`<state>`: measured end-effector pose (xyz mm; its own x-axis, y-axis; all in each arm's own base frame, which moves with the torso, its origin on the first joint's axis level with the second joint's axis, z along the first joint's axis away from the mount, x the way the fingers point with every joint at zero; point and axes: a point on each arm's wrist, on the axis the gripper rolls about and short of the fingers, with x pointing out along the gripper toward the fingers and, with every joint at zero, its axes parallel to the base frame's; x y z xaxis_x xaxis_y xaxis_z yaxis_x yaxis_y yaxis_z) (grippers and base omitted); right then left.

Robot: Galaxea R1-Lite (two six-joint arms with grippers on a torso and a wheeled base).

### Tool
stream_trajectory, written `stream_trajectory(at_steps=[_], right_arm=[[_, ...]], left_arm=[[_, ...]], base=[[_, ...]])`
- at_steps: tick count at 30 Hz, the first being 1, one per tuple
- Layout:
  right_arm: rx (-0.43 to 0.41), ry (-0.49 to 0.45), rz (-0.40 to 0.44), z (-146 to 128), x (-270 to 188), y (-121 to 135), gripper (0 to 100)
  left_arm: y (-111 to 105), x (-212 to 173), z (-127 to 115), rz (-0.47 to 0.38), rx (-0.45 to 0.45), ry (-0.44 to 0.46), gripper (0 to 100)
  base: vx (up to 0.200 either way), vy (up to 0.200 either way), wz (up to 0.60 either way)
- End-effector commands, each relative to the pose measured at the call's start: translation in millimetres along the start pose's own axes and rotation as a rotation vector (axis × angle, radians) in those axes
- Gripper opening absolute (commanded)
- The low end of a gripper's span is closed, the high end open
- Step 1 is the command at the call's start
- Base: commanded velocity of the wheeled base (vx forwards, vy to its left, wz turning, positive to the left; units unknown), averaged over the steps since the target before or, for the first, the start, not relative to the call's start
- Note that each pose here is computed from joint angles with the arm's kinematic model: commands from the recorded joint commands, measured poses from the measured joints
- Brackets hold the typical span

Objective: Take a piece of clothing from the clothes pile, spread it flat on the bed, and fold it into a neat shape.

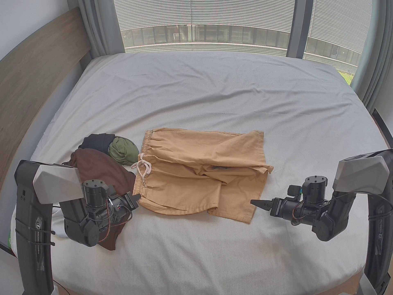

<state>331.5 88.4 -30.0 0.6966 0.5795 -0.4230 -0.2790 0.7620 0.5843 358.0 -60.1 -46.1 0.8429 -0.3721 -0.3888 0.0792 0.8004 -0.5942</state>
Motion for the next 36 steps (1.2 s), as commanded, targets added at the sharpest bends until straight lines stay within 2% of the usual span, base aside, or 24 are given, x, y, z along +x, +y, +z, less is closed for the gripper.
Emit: stream_trajectory(at_steps=[1,17,25,34,35,36], right_arm=[[0.032,0.014,0.025,-2.4,3.0,7.4,100],[0.048,0.118,0.021,-34.9,27.1,4.7,100],[0.045,0.113,0.025,-37.4,34.8,1.5,100],[0.054,0.116,0.051,-40.0,37.9,9.4,100],[0.058,0.113,0.056,-39.9,38.3,10.7,0],[0.065,0.104,0.063,-39.1,38.5,11.7,0]], left_arm=[[-0.7,0.1,0.9,-0.005,0.002,-0.008,0],[-1.0,0.6,1.6,-0.008,0.003,-0.012,0],[-1.2,0.8,1.9,-0.009,0.004,-0.013,0],[-0.5,1.1,2.1,-0.008,0.003,-0.014,0],[-0.5,1.1,2.1,-0.008,0.003,-0.014,0],[-0.5,1.1,2.1,-0.008,0.003,-0.014,0]], base=[[0.000,0.000,0.00],[0.000,0.000,0.00],[0.000,0.000,0.00],[0.000,0.000,0.00],[0.000,0.000,0.00],[0.000,0.000,0.00]])
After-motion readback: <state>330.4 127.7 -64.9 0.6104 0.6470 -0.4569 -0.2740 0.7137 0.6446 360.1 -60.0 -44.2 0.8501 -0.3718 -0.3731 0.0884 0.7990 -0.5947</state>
